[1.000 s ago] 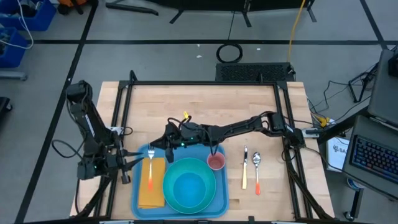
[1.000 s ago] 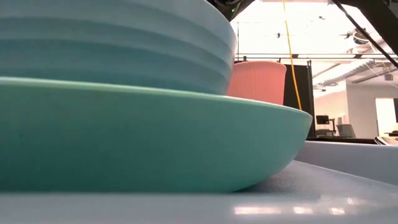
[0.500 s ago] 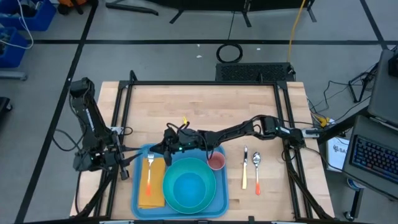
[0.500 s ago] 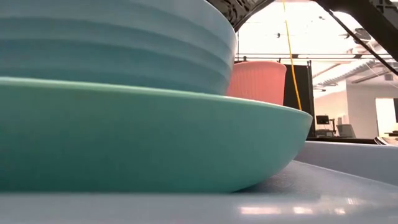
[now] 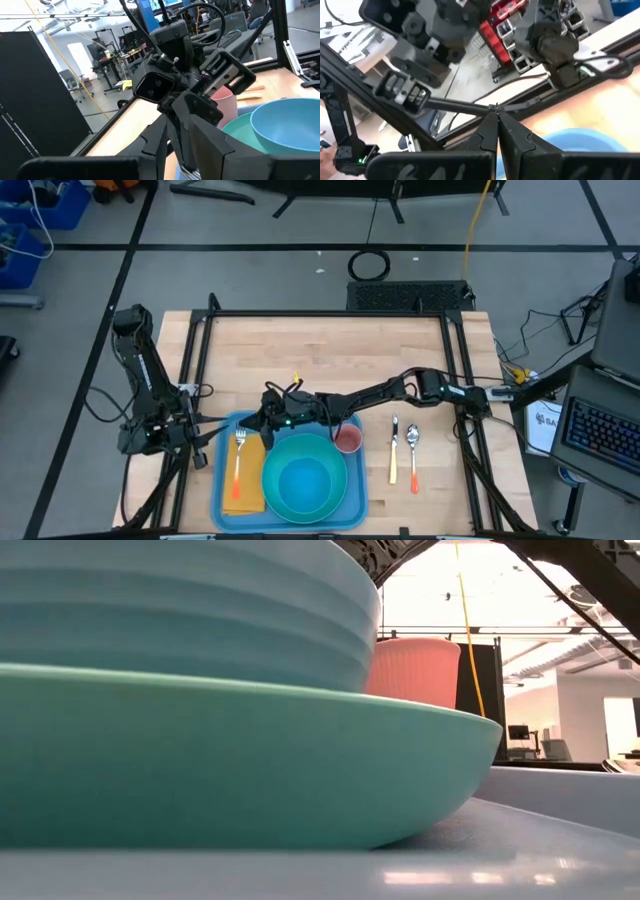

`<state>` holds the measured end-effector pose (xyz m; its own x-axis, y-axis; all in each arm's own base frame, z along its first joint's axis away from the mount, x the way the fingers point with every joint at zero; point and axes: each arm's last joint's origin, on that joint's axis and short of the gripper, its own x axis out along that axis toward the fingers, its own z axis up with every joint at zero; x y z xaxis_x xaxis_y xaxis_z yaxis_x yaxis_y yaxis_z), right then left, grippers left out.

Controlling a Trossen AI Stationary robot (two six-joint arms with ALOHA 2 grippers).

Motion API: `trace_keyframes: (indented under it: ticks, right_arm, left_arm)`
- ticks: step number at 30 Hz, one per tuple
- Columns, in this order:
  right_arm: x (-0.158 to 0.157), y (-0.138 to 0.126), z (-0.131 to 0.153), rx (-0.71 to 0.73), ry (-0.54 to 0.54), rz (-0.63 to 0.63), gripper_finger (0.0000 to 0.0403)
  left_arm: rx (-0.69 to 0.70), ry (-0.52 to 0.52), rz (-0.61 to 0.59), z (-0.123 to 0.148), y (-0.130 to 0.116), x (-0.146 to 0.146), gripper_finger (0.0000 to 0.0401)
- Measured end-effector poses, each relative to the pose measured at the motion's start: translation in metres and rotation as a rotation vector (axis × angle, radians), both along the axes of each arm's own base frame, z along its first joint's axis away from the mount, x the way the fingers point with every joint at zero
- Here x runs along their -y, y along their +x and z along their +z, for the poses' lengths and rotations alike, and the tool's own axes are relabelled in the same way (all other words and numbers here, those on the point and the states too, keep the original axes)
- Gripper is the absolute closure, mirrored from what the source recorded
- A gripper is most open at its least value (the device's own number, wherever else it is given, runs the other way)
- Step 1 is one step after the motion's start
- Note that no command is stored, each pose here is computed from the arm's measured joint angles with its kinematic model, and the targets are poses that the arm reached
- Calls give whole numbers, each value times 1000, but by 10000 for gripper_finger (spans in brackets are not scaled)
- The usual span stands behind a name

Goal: Set up tray
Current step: Put the orange fork on the yellow table napkin

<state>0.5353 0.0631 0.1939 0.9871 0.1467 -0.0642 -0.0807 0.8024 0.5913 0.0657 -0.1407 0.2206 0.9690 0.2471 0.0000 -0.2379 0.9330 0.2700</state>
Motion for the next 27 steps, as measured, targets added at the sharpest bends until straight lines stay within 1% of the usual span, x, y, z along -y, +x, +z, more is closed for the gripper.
trace_keyframes:
  ticks: [3,5,12,16,20,27]
  right_arm:
    - [-3,5,-2,-1,-18,0,403]
    - [-3,8,-4,4,-7,9,403]
    - [-7,30,-31,-11,31,33,403]
    - [-9,41,-31,3,58,53,403]
    - [-8,42,-32,-48,39,47,403]
    - [-8,42,-36,-93,47,42,403]
  left_arm:
    - [2,-6,-2,0,0,0,313]
    - [1,-5,-2,0,0,0,313]
    - [2,-7,-1,0,0,0,313]
    - [2,-10,-1,0,0,0,313]
    - [4,-15,-1,0,0,0,313]
    - [7,-27,-1,0,0,0,313]
